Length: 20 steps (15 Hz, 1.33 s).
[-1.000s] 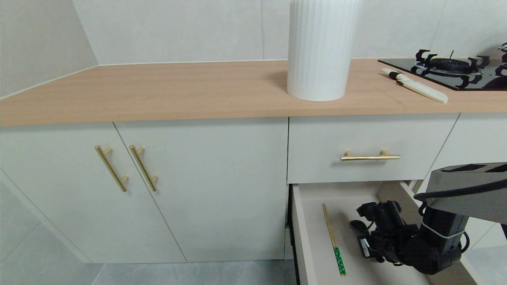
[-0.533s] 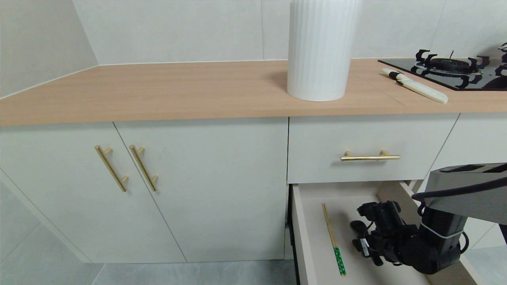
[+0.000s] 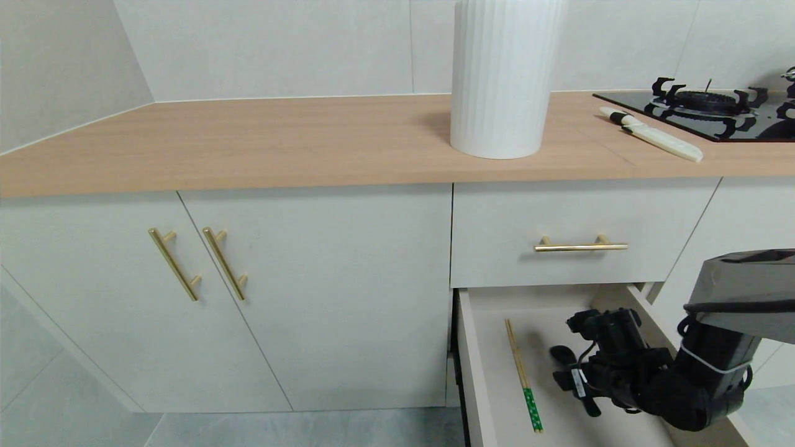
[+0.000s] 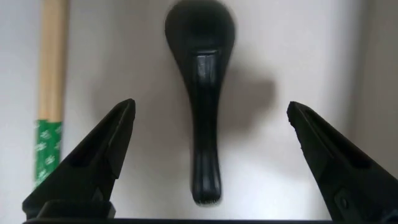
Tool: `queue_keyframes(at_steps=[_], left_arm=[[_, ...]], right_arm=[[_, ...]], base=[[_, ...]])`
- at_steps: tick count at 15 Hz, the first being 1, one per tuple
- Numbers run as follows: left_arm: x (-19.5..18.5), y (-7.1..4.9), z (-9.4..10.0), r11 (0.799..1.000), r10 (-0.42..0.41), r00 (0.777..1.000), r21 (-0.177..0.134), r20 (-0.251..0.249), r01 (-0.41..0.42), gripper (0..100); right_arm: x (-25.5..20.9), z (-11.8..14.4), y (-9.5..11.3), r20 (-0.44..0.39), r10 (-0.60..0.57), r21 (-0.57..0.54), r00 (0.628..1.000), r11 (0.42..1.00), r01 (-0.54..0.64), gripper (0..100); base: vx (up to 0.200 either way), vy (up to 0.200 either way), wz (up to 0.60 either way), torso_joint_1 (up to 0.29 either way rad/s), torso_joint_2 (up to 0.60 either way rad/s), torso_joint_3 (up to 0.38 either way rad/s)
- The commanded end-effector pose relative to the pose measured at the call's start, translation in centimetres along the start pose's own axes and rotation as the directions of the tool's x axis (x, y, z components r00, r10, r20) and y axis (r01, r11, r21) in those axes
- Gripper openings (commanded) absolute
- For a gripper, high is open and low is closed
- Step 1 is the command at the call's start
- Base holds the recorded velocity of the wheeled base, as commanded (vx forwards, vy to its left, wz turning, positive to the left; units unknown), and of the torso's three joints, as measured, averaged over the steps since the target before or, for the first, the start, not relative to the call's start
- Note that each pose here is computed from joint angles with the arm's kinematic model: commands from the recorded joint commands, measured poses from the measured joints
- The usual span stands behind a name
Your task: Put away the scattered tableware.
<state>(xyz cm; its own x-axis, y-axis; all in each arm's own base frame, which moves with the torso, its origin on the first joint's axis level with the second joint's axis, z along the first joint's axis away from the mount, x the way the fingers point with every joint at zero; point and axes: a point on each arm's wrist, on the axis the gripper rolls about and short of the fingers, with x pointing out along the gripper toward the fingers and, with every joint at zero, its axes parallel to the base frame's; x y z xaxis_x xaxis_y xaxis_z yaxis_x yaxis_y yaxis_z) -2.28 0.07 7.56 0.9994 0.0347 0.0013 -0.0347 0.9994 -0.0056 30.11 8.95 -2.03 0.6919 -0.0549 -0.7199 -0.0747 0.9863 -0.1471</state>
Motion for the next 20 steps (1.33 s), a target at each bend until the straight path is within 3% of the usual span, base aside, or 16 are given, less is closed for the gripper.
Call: queue_keyframes(at_steps=[1,3,8,11,18,20], left_arm=[[0.0,0.0,0.0,1.000,0.001,1.000,-0.001,0.000,-0.001,100],[0.0,0.0,0.0,1.000,0.001,1.000,-0.001,0.000,-0.001,100],[0.0,0.0,0.0,1.000,0.001,1.000,-0.001,0.000,-0.001,100],[0.0,0.0,0.0,1.000,0.001,1.000,0.002,0.000,-0.001,100],[0.0,0.0,0.0,1.000,0.001,1.000,-0.001,0.000,-0.001,100],[0.0,0.0,0.0,1.000,0.001,1.000,-0.001,0.000,-0.001,100]], right_arm=[[-3.0,1.9,-0.5,0.089,0.010,0.016,0.996,1.000,-0.011,100],[-7.4,3.8,-1.5,0.132,0.012,0.027,0.991,1.000,-0.016,100],[-14.5,6.9,-3.1,0.090,0.017,0.084,0.996,0.996,-0.025,100],[-16.2,7.7,-3.3,0.024,0.017,0.132,1.000,0.991,-0.020,100],[-17.3,7.8,-3.2,0.042,0.038,0.125,0.998,0.991,-0.043,100],[-18.5,7.5,-2.9,0.035,0.053,0.106,0.998,0.993,-0.056,100]], base=[[0.000,0.000,0.00,0.000,0.00,0.000],[0.000,0.000,0.00,0.000,0.00,0.000],[0.000,0.000,0.00,0.000,0.00,0.000],[0.000,0.000,0.00,0.000,0.00,0.000],[0.000,0.000,0.00,0.000,0.00,0.000],[-0.200,0.000,0.00,0.000,0.00,0.002]])
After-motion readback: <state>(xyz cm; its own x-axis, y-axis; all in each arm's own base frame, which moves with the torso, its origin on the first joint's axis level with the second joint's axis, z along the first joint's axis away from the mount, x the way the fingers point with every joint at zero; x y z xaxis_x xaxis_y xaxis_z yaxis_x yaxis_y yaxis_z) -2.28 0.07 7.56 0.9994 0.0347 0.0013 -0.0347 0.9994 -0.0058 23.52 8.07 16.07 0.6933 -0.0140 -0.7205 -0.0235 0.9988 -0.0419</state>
